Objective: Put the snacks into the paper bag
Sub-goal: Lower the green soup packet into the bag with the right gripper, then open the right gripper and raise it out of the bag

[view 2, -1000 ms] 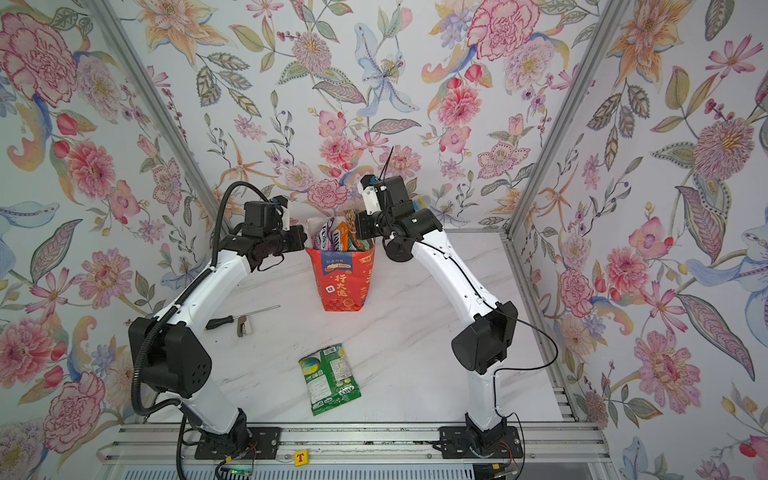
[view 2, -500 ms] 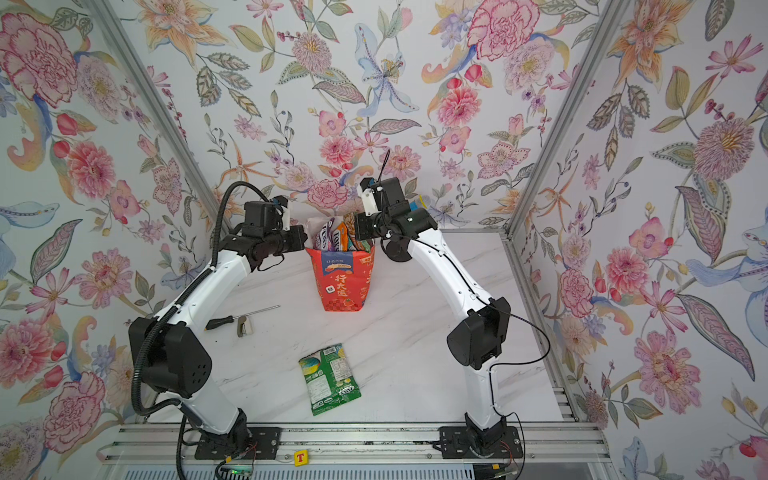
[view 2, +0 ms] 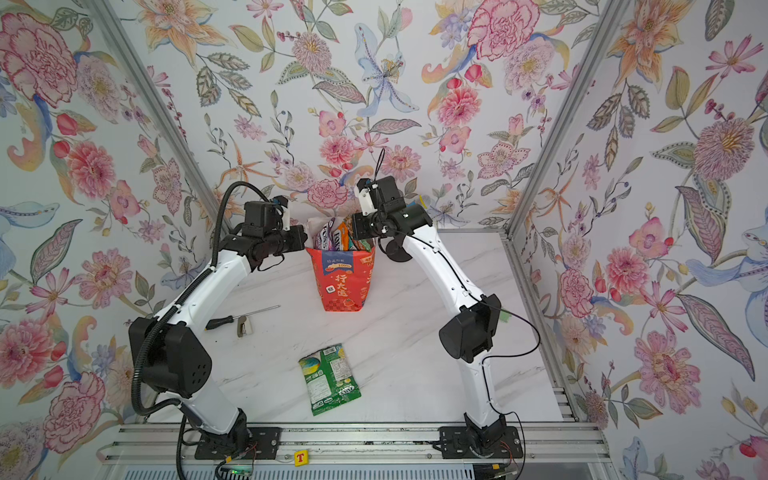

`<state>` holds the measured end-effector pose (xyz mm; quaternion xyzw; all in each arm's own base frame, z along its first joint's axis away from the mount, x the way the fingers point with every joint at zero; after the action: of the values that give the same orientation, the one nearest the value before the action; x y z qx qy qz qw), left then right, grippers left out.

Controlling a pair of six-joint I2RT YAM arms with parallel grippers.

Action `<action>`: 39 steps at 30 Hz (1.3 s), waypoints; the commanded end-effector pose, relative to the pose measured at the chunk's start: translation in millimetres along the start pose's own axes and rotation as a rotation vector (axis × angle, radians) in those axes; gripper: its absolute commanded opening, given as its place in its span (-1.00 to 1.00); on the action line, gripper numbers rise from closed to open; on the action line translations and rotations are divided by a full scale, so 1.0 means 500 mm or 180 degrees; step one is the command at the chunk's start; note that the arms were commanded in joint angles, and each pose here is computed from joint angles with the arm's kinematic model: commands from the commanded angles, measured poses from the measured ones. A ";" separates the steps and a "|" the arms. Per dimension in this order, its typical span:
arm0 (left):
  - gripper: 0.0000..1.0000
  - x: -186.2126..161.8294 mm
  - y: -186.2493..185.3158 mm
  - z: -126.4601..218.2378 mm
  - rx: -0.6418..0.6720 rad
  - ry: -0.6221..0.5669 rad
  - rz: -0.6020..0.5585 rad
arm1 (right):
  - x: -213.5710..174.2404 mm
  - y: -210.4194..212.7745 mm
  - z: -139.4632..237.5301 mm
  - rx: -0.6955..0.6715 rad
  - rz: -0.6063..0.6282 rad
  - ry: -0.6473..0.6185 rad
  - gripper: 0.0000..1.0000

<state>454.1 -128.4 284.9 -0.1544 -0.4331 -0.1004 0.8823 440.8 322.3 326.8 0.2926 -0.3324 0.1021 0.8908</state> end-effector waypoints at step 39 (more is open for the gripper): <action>-1.00 0.025 -0.007 0.009 -0.0040 -0.0136 -0.0108 | 0.018 -0.005 -0.019 -0.0450 0.0214 -0.0207 -0.21</action>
<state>453.5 -129.9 285.1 -0.1582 -0.4328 -0.1063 0.8811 445.6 321.4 346.1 0.2384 -0.3879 0.0944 0.8853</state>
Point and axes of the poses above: each gripper's point midway between its finger pads, its own z axis back along the fingers, its own y axis along the line the jaws close on, x = y × z, the point moved 4 cm from there along z, back along the fingers, and after that the axes turned 12 degrees about -z, right-handed, at the moved point
